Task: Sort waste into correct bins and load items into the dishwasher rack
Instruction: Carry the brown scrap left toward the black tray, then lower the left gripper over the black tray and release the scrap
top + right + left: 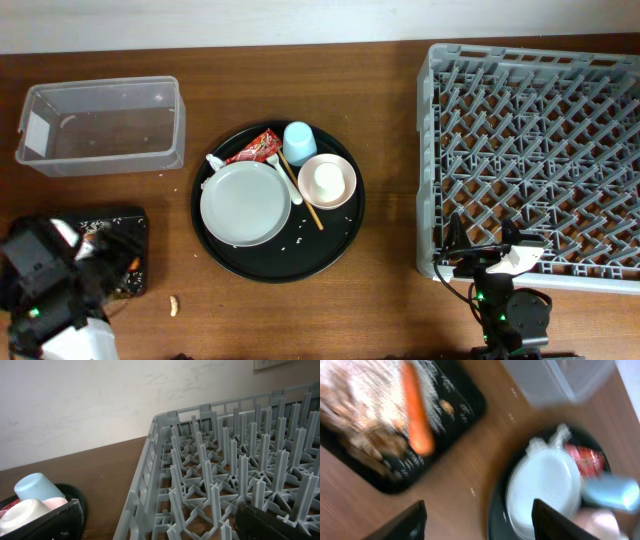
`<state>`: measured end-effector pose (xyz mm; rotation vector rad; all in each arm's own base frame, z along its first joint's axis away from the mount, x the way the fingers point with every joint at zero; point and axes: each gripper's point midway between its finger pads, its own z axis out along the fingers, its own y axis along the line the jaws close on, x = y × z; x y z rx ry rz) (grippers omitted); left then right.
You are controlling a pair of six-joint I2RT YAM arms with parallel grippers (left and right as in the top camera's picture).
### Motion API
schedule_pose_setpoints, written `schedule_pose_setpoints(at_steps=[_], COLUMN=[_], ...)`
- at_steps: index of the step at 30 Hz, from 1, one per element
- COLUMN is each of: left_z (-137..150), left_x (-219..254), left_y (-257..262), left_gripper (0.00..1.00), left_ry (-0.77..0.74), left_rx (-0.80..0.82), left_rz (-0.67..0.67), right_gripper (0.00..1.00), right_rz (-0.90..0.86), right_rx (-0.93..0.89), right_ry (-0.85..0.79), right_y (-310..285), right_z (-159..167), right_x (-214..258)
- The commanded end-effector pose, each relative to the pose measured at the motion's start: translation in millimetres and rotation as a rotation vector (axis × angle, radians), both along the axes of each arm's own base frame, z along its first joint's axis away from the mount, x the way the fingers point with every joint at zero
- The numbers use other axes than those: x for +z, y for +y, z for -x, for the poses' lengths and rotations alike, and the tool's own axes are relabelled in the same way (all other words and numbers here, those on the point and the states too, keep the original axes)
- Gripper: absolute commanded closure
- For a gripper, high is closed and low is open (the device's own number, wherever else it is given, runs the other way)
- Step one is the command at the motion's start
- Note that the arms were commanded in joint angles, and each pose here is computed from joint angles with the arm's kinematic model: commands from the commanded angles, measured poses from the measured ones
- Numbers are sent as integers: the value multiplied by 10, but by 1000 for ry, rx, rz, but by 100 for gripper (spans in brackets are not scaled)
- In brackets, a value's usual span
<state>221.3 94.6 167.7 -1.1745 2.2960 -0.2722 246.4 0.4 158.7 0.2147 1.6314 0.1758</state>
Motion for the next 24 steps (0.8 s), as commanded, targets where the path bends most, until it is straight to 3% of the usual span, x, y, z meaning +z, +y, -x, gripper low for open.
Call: schedule_pose_setpoints(at_steps=[1,4,8,12,14,24], left_z=[17,103,262,329,359,398], left_x=[6,-128,-295,-433,-523,-809], left_y=[-503,-618,-303,-302,-312,-198], left_gripper=[34,34,35,37,34,35], left_ry=[3,109,287,368,393,435], left_rx=[-245,-308,-160,-163,-166,-169], left_rz=[79,37,-110,-89,-78,-144], right_gripper=[1,1,1,1,1,1], right_rz=[10,10,10,10,10,10], right_rx=[-2,-2,-2,-2,-2,-2], right_ry=[6,6,6,6,6,6], right_y=[-7,-7,-7,-7,-7,-7], right_z=[3,3,3,3,3,3], right_x=[-27,-27,-27,-27,-27,-27])
